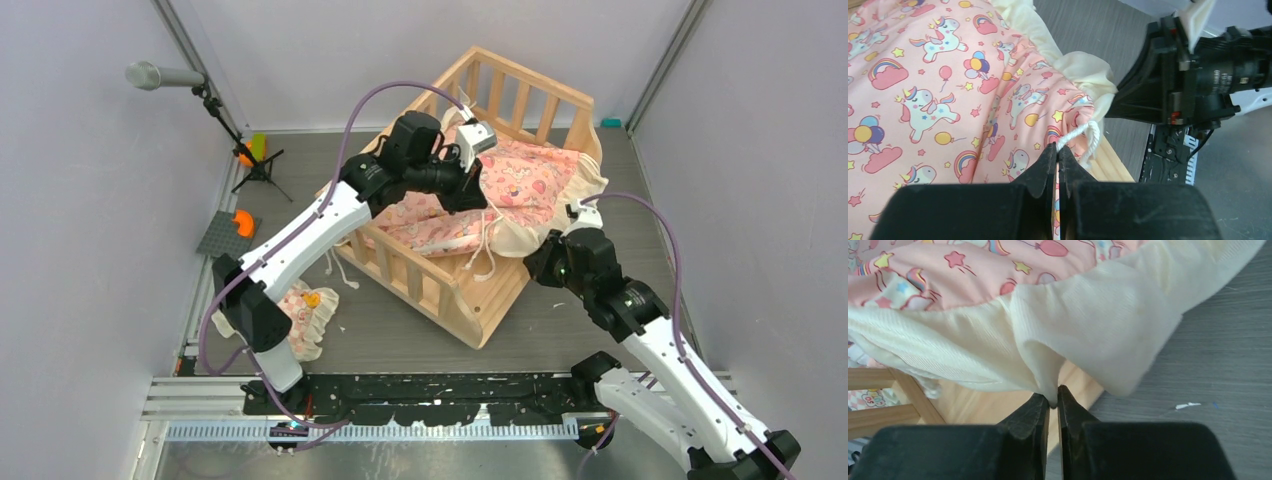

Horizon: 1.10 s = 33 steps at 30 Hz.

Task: Set up the pet bed
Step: Adjust the ropes on the mattress.

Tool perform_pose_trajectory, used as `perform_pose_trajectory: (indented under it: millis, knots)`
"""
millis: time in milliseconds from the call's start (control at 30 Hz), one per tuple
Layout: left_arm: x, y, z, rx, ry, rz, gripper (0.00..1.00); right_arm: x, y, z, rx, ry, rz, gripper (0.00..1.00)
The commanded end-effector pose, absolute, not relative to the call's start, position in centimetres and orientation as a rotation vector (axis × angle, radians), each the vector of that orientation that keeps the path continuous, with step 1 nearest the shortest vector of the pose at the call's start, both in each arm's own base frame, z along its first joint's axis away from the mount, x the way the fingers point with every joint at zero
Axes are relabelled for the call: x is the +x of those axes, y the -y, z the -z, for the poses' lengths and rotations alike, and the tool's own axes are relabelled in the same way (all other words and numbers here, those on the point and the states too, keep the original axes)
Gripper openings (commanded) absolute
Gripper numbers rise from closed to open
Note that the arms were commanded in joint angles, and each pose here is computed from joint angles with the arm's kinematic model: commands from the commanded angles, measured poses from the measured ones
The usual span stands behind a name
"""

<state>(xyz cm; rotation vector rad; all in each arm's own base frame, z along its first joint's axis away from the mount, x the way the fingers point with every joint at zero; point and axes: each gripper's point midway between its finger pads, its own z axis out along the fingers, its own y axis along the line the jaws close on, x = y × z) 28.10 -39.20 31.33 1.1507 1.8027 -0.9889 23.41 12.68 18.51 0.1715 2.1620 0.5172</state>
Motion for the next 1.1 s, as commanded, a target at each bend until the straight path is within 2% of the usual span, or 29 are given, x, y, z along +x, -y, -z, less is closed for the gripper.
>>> perform_pose_trajectory:
  millis: [0, 100, 167, 200, 233, 333, 467, 700, 900, 1067]
  knots:
    - [29.9, 38.9, -33.4, 1.069, -1.778, 0.958, 0.00, 21.3, -10.2, -18.9, 0.219, -2.215, -0.416, 0.16]
    - [30.2, 38.8, -33.4, 1.057, -1.781, 0.953, 0.00, 20.5, -9.4, -19.4, 0.262, -2.216, -0.397, 0.14]
    - [30.3, 38.9, -33.5, 1.054, -1.779, 0.957, 0.00, 20.2, -9.8, -20.1, 0.255, -2.204, -0.441, 0.16]
    - [30.3, 38.9, -33.6, 1.054, -1.778, 0.957, 0.00, 20.2, -10.6, -20.4, 0.230, -2.197, -0.488, 0.20]
    - [30.3, 38.9, -33.5, 1.054, -1.780, 0.958, 0.00, 19.9, -12.0, -20.5, 0.175, -2.198, -0.580, 0.29]
    - [30.4, 38.9, -33.6, 1.050, -1.780, 0.956, 0.00, 20.0, -15.6, -21.0, 0.056, -2.141, -0.801, 0.46]
    - [30.8, 38.9, -33.7, 1.036, -1.784, 0.951, 0.00, 21.4, -17.6, -21.0, -0.031, -1.996, -0.913, 0.57]
    - [31.3, 39.0, -34.1, 1.025, -1.784, 0.950, 0.00, 24.2, -18.3, -20.0, -0.079, -1.828, -0.888, 0.58]
    - [31.3, 39.0, -34.0, 1.025, -1.786, 0.956, 0.00, 25.2, -20.3, -20.2, -0.145, -1.736, -0.972, 0.55]
    - [31.3, 39.0, -33.9, 1.026, -1.789, 0.960, 0.00, 26.3, -20.3, -18.9, -0.142, -1.754, -0.925, 0.51]
